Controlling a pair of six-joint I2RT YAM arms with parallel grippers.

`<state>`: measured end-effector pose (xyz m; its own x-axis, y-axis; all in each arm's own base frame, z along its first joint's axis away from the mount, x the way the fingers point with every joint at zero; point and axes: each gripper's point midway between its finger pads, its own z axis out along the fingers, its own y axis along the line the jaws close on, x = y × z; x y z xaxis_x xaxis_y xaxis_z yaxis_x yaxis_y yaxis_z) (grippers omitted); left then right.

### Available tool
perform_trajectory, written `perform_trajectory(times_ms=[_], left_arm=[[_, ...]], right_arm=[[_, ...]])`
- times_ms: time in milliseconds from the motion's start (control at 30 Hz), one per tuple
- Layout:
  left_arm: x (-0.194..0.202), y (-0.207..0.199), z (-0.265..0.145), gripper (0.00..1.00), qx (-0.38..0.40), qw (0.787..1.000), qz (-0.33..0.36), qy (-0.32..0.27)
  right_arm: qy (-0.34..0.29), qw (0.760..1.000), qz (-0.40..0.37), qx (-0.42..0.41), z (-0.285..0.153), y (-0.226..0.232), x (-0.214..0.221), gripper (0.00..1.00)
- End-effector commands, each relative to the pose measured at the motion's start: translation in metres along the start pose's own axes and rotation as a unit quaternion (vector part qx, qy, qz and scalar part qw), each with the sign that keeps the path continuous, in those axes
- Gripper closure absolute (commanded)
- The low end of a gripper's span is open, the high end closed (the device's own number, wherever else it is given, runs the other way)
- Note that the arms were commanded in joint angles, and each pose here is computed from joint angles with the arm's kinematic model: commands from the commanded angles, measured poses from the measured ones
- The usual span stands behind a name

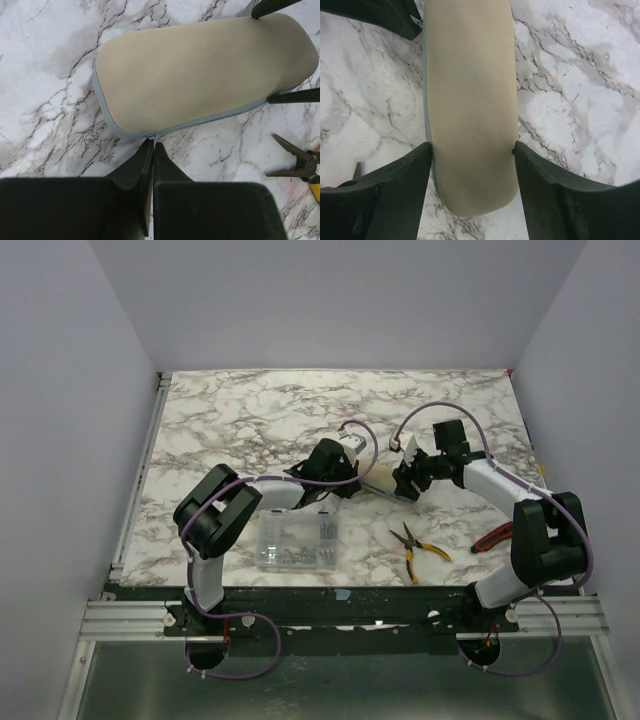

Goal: Open the umbrella

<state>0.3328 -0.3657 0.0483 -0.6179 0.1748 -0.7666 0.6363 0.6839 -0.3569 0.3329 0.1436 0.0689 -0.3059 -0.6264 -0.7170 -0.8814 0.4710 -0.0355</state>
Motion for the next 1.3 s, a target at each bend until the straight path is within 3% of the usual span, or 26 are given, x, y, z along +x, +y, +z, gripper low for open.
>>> perform_trajectory(times_ms=[0, 233, 467, 667, 767, 1000, 1267], left_arm=[[-0.009, -0.005, -0.009, 1.0, 0.003, 1.0, 0.015, -0.009], [-0.006, 0.015, -0.022, 1.0, -0.017, 1.0, 0.016, -0.003], [-0.002, 0.033, -0.032, 1.0, -0.034, 0.999, 0.025, 0.002], [-0.004, 0.033, -0.033, 1.0, -0.024, 0.998, 0.051, -0.004], [-0.006, 0.024, -0.031, 1.0, -0.003, 0.998, 0.069, -0.01], [0.001, 0.002, -0.025, 1.0, 0.028, 0.996, 0.082, -0.008], [-0.005, -0.012, -0.009, 1.0, 0.032, 0.998, 0.047, -0.011]], right_arm=[[0.04, 0.997, -0.063, 0.004, 0.006, -0.001, 0.027, 0.37], [0.066, 0.992, -0.111, 0.006, 0.001, 0.008, 0.049, 0.53], [0.085, 0.986, -0.145, 0.006, -0.006, 0.017, 0.067, 0.6], [0.075, 0.979, -0.187, 0.009, -0.007, 0.018, 0.067, 0.61], [0.038, 0.982, -0.187, 0.017, 0.0, 0.009, 0.047, 0.53], [-0.009, 0.995, -0.052, 0.089, 0.002, -0.048, -0.021, 0.29], [-0.022, 0.987, 0.158, 0.028, -0.028, -0.016, -0.053, 0.13]])
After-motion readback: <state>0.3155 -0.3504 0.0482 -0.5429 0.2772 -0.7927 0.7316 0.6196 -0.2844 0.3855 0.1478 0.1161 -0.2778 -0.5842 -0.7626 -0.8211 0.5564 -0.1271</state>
